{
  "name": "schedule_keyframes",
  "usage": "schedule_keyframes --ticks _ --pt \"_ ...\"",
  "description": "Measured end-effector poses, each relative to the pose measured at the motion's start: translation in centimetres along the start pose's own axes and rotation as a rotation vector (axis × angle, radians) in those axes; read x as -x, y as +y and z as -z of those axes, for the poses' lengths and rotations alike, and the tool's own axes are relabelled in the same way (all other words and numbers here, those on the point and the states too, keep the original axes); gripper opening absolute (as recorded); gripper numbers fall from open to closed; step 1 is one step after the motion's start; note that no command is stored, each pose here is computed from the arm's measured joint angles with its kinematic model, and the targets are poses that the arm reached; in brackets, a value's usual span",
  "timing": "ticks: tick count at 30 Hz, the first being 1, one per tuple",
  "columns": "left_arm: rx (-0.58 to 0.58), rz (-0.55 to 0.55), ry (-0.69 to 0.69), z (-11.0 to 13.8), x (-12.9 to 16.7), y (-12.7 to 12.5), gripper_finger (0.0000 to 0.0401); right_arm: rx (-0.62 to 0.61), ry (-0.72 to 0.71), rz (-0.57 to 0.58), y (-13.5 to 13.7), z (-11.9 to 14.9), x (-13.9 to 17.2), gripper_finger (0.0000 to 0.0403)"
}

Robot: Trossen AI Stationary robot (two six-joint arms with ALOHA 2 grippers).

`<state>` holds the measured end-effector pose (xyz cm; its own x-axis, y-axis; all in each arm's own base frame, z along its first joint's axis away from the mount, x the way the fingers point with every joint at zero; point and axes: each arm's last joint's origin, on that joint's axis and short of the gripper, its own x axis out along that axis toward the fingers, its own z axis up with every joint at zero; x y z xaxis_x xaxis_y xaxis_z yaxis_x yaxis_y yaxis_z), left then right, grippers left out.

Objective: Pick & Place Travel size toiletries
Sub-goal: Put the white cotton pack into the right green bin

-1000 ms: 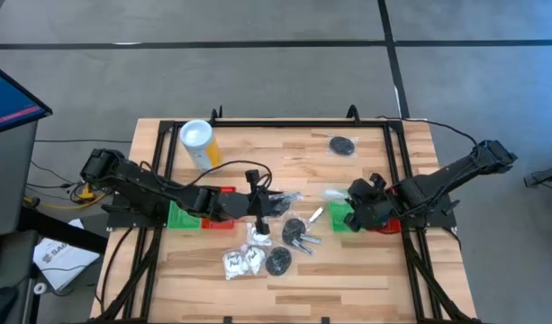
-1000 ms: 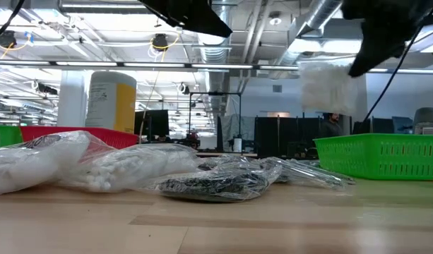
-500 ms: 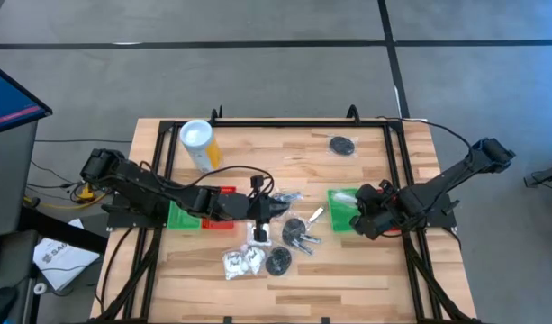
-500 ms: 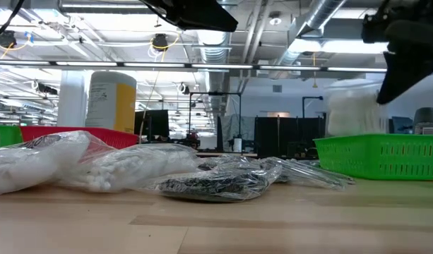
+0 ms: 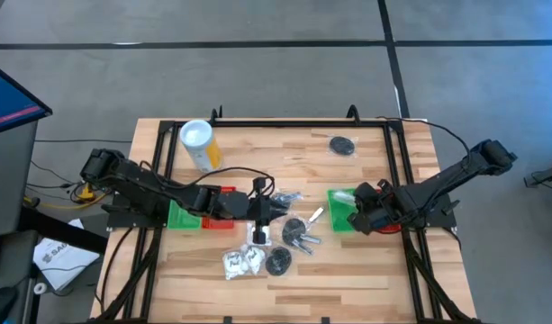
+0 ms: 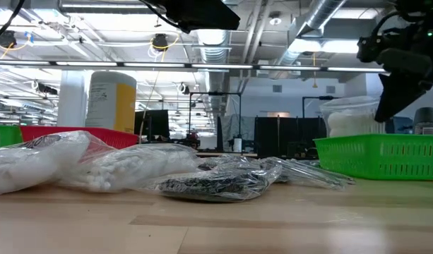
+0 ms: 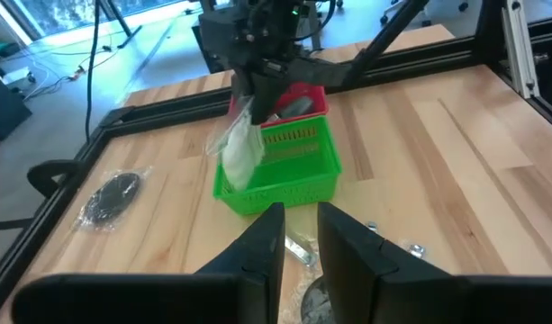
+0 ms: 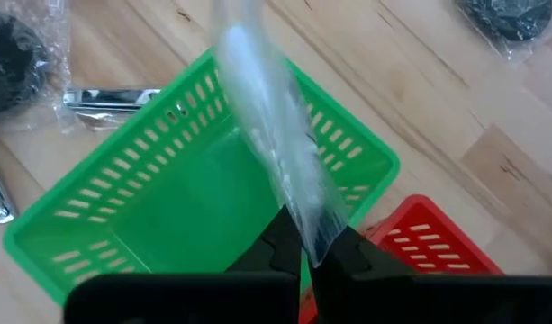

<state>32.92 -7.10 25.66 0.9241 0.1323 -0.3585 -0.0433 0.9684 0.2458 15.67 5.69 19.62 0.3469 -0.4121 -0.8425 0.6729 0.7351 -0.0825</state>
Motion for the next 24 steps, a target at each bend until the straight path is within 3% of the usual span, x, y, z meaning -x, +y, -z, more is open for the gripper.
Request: schedule_keyframes --ticks 24 --pt "0.001 -0.002 0.002 0.02 -0.02 0.07 0.0062 0.031 -0.014 0.054 -0.56 -0.92 -0.15 0.0071"
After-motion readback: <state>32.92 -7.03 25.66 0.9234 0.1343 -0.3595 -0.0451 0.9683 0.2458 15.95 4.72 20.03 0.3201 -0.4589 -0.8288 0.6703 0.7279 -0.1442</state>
